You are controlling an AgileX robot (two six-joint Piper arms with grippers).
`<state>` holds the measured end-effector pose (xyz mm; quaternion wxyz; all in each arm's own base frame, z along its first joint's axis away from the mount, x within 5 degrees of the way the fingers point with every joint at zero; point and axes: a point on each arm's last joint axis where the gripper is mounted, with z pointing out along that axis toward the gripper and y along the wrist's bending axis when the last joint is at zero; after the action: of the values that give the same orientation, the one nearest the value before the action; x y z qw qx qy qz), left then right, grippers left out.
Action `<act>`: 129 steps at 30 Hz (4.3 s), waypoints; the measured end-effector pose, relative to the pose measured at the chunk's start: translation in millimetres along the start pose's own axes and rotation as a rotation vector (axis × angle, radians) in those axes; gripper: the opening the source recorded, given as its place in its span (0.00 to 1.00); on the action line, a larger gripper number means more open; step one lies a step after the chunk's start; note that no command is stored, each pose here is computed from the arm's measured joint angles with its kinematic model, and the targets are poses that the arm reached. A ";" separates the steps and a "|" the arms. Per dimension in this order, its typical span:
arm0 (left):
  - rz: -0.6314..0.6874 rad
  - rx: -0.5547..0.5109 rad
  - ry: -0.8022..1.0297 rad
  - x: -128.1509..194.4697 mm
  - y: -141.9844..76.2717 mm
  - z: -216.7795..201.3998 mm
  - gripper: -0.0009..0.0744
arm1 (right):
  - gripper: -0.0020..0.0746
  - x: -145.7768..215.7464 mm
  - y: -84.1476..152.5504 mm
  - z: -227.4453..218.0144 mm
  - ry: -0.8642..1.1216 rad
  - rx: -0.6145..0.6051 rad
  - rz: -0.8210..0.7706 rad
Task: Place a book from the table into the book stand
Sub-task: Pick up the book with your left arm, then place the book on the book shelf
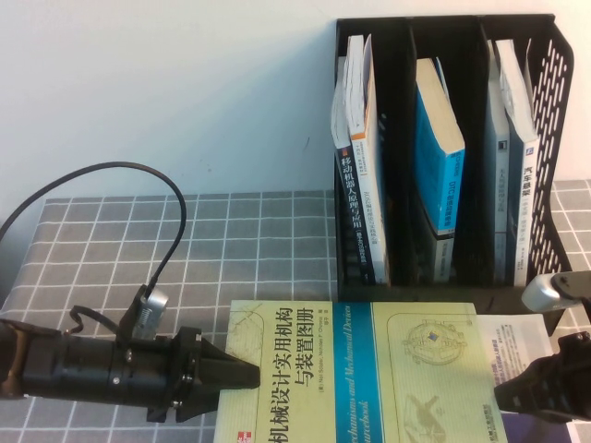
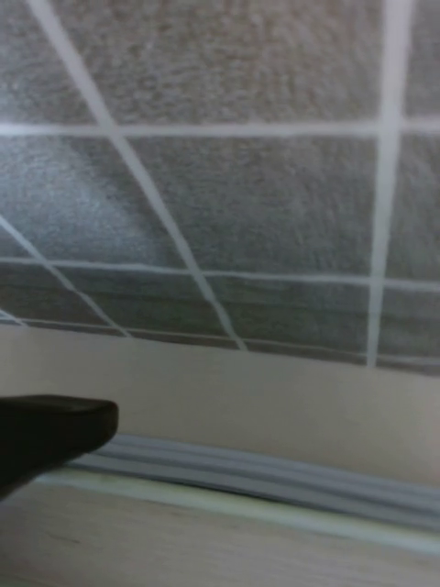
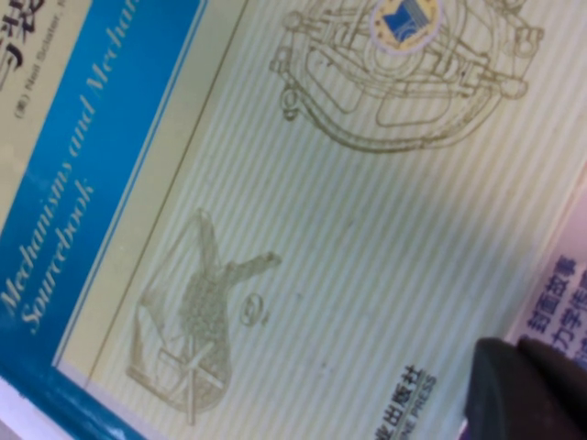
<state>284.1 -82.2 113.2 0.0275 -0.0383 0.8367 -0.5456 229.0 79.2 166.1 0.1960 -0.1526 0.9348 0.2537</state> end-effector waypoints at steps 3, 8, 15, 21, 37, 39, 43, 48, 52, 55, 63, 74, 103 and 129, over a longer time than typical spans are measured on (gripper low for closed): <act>0.016 0.003 -0.003 -0.2 -0.3 0.0 0.38 | 0.02 0.0 0.0 0.0 0.000 0.000 -0.010; 0.025 0.010 -0.012 -1.1 -0.3 0.3 0.38 | 0.02 -3.5 2.2 -4.2 -0.019 0.001 -0.059; 0.029 -0.002 -0.023 -3.2 -18.3 -8.0 0.35 | 0.02 -27.2 25.7 -47.3 -0.202 0.008 -0.182; 0.095 0.007 -0.066 -8.6 -69.2 -29.6 0.28 | 0.02 -38.2 51.5 -100.5 -0.394 0.072 -0.348; 0.395 -0.080 -0.109 -6.2 -187.1 -47.6 0.27 | 0.02 -37.1 62.5 -137.3 -0.574 0.197 -0.421; 0.402 -0.099 -0.116 -7.5 -200.5 -43.4 0.27 | 0.02 -37.4 61.6 -137.5 -0.575 0.211 -0.431; 0.451 -0.170 -0.131 -7.4 -228.8 -33.8 0.27 | 0.02 -37.0 60.9 -137.3 -0.566 0.222 -0.447; 0.524 -0.214 -0.176 -7.7 -262.3 -32.2 0.27 | 0.02 -36.8 60.0 -137.3 -0.561 0.236 -0.460; 0.549 -0.201 -0.207 -8.2 -282.0 -38.3 0.27 | 0.02 -37.8 59.1 -138.0 -0.571 0.249 -0.458; 0.558 -0.180 -0.233 -8.5 -294.5 -43.2 0.27 | 0.02 -38.3 58.6 -138.5 -0.577 0.256 -0.457; 0.561 -0.131 -0.326 -11.3 -321.9 -55.9 0.27 | 0.02 -40.2 56.9 -140.1 -0.604 0.267 -0.405; 0.547 -0.084 -0.447 -16.5 -338.1 -64.6 0.27 | 0.02 -38.8 61.1 -138.5 -0.598 0.195 -0.349; 0.877 0.032 -0.824 14.4 -433.3 -136.0 0.27 | 0.02 -194.4 23.9 -124.3 -0.611 -0.031 -0.286; 0.865 0.051 -0.871 10.1 -434.9 -137.6 0.27 | 0.02 -214.8 -42.0 -95.8 -0.041 0.386 -0.260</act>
<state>276.7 -132.5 566.6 0.5866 0.0860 0.6750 -0.4392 405.7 33.3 320.1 0.2714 -0.2262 0.9344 0.0459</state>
